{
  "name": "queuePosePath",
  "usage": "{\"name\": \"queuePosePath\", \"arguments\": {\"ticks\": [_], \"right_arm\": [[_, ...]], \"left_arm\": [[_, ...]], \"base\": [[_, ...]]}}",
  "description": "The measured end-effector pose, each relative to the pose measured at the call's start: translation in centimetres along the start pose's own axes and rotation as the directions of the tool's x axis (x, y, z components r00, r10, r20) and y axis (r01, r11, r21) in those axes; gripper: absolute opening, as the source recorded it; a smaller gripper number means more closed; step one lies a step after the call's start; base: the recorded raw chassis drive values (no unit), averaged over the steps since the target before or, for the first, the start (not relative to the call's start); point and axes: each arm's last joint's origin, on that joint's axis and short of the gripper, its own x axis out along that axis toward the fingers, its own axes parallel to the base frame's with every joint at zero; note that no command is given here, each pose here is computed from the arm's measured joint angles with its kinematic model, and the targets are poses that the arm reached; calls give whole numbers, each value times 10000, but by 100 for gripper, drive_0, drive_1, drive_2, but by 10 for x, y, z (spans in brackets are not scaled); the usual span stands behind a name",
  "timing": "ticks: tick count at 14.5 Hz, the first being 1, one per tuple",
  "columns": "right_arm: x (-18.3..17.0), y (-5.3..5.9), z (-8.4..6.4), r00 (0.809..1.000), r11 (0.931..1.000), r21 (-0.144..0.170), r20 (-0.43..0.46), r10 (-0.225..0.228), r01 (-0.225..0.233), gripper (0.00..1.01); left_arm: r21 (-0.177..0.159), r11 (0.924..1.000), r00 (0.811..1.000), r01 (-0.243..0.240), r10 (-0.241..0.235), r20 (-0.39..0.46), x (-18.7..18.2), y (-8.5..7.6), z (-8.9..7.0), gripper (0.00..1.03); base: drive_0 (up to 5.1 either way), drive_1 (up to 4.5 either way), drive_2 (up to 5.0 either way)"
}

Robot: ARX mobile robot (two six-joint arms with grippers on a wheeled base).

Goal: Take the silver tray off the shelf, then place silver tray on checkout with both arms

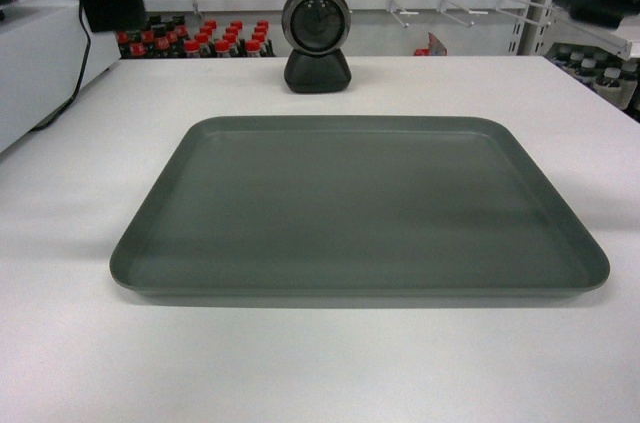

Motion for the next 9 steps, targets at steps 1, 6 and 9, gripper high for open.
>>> {"name": "queuePosePath", "arguments": {"ticks": [1,6,9], "right_arm": [[-11,0,8,9992,10000,20,399,54,-55,98],[-59,1,25,9958,10000,72,919,38,-45,98],[-64,-3,16,9823,9987,-289,1837,-363,423,91]], "left_arm": [[-68,10000,9998,-41,42,194,-10,3,11,98],[151,9996,9939,254,-269,1069,-54,4,32,98],[349,9990,9930,-283,241,1154,-53,13,12,86]], "base": [[0,0,0],[0,0,0],[0,0,0]]}}
